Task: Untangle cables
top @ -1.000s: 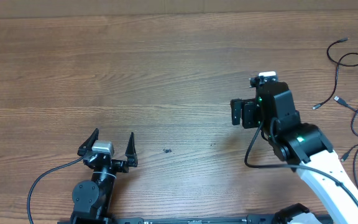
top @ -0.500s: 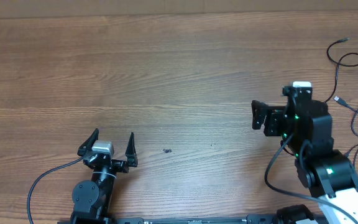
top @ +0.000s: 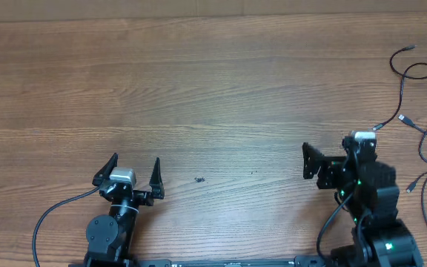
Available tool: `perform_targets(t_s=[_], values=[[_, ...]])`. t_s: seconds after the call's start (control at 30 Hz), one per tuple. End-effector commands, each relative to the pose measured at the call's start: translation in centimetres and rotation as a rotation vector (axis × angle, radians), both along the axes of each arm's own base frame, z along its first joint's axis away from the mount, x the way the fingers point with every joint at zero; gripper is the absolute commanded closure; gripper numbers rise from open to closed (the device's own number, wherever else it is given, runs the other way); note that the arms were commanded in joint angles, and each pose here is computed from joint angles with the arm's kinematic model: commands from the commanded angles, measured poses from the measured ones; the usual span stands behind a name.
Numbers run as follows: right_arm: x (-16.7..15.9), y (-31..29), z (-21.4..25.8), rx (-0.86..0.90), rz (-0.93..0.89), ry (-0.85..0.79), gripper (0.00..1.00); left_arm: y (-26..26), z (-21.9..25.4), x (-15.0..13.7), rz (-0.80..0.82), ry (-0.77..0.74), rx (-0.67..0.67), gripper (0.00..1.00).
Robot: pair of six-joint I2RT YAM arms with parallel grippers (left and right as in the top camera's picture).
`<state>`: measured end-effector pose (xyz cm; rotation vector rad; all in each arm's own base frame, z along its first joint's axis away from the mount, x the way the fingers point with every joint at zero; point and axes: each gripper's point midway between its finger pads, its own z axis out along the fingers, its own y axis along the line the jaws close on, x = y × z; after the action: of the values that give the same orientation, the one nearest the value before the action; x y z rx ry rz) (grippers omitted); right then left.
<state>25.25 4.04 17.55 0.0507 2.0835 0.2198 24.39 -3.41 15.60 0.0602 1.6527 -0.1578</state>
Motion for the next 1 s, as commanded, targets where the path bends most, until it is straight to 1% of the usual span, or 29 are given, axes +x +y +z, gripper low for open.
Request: perform_targets(t_s=[0.0, 0.2, 0.33, 0.77, 0.97], values=[[-0.6, -0.2, -0.3, 0.008, -0.001, -0.040, 0.00, 0.2, 0.0, 0.0, 0.008, -0.007, 0.022, 0.00], [-1.6, -0.3, -1.1, 0.015, -0.002, -0.085, 0.00, 0.2, 0.0, 0.0, 0.009, -0.007, 0.022, 0.00], [-2.1, -0.4, -2.5, 0.017, -0.002, -0.094, 0.00, 0.2, 0.0, 0.0, 0.008, -0.007, 0.022, 0.00], [-2.9, -0.6, -5.6, 0.027, -0.004, -0.134, 0.00, 0.2, 0.0, 0.0, 0.008, -0.007, 0.022, 0.01], [-2.9, -0.6, -4.3, 0.035, -0.005, -0.196, 0.00, 0.2, 0.0, 0.0, 0.008, -0.007, 0.022, 0.00]])
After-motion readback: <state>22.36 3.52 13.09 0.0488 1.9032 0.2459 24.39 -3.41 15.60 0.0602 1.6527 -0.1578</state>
